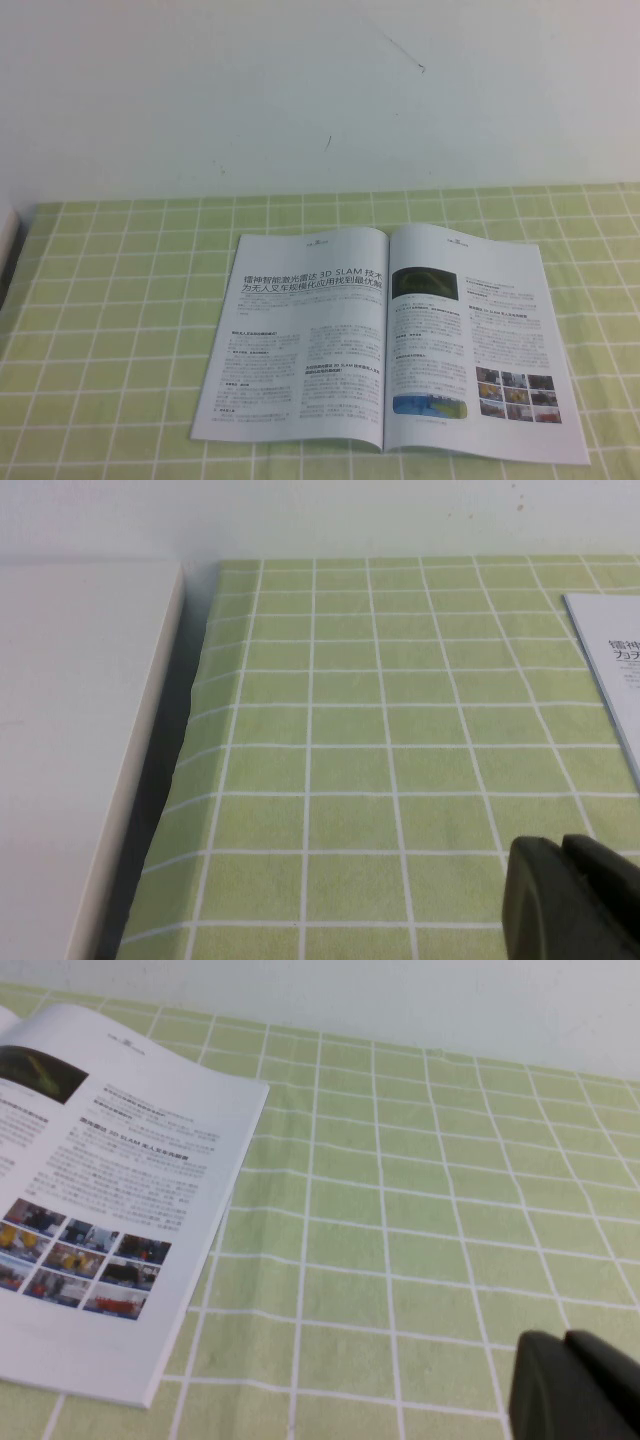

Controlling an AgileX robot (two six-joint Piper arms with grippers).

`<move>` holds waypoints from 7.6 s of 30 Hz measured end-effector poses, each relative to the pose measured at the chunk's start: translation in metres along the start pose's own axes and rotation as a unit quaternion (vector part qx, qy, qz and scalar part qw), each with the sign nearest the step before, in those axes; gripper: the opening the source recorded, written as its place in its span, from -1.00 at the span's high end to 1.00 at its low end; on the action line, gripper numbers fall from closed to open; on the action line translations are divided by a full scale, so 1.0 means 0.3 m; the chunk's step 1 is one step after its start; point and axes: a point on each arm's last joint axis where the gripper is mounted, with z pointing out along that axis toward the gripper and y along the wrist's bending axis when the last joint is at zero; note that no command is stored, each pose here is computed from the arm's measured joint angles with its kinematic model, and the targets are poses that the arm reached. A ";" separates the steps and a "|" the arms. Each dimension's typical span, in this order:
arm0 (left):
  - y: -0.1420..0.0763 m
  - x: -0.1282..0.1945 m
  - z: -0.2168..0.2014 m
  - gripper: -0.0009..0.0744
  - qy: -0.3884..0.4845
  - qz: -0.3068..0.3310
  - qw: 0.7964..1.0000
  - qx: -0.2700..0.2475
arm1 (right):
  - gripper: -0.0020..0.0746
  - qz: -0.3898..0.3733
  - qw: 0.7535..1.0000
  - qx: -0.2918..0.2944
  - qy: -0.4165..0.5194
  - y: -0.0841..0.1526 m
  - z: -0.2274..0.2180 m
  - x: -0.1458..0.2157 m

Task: Close book
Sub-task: 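Close the open booklet and leave it lying on the table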

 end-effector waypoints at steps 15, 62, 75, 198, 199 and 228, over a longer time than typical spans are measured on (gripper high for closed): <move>0.000 0.000 0.000 0.99 0.000 0.000 1.000 0.000 | 0.96 0.000 1.000 0.000 0.000 0.000 0.000 0.000; 0.000 0.001 0.000 0.99 0.001 0.000 1.000 0.000 | 0.96 0.000 1.000 0.000 0.000 0.000 0.000 0.000; 0.000 0.001 0.000 0.99 0.001 0.000 1.000 0.000 | 0.96 0.000 1.000 0.000 0.000 0.000 0.000 0.000; -0.349 -0.532 0.760 0.99 0.233 -0.011 0.932 0.279 | 0.96 -0.083 0.900 -0.370 0.214 0.451 0.858 -0.347; -0.361 -0.519 0.781 0.99 0.236 -0.005 0.931 0.277 | 0.96 -0.087 0.899 -0.367 0.221 0.453 0.870 -0.329; -0.341 -0.138 1.075 0.99 0.348 0.020 0.921 0.173 | 0.96 -0.084 0.886 -0.360 0.282 0.479 0.948 -0.189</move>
